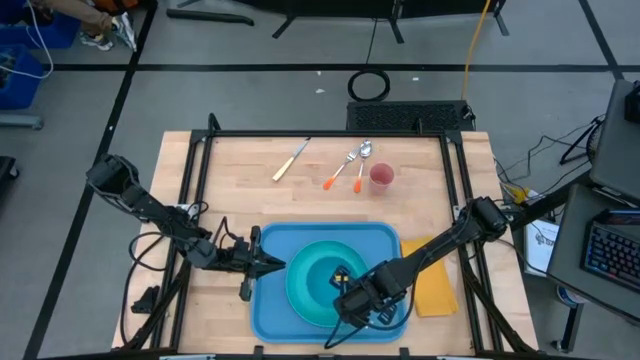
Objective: Set up tray
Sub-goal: Put the blue bowl on the light blue plate
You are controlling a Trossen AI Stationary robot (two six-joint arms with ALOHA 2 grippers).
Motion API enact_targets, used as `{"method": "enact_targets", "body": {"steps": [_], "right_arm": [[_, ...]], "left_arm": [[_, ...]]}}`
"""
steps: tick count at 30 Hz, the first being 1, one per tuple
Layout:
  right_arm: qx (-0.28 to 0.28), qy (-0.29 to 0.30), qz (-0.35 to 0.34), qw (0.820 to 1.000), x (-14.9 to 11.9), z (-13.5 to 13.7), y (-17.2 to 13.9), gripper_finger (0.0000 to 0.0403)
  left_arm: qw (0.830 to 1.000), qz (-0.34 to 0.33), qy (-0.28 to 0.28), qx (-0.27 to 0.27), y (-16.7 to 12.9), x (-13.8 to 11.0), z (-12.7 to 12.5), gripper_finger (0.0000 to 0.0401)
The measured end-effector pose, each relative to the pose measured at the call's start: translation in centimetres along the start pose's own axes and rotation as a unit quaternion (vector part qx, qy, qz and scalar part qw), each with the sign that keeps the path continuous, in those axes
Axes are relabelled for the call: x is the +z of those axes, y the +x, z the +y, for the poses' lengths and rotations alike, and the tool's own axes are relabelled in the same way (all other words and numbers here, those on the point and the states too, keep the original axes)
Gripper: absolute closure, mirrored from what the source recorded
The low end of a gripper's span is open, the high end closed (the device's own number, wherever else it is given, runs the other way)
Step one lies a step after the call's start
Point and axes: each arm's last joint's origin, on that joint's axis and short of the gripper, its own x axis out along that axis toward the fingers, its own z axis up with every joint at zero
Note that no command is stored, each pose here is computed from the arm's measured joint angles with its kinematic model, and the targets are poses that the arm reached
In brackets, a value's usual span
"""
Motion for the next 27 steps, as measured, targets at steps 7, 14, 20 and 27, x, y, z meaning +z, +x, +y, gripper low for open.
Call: {"method": "enact_targets", "body": {"steps": [7,14,20,27], "right_arm": [[0.002,-0.025,0.002,1.0,-0.1,-0.1,0.2,0.0403],[0.02,-0.037,0.005,0.999,0.0,-0.2,1.4,0.0403],[0.018,-0.031,0.012,0.999,-0.4,-0.7,1.4,0.0403],[0.019,-0.032,0.013,0.999,-0.4,-0.8,1.4,0.0403]], "left_arm": [[1.0,0.0,-0.002,0.0,0.0,0.0,0.0,0.0368],[1.0,0.002,-0.001,0.0,0.0,0.0,0.0,0.0368],[1.0,0.004,0.0,0.001,0.0,-0.1,0.0,0.0368],[1.0,0.004,0.0,0.001,0.0,-0.1,0.0,0.0368]]}}
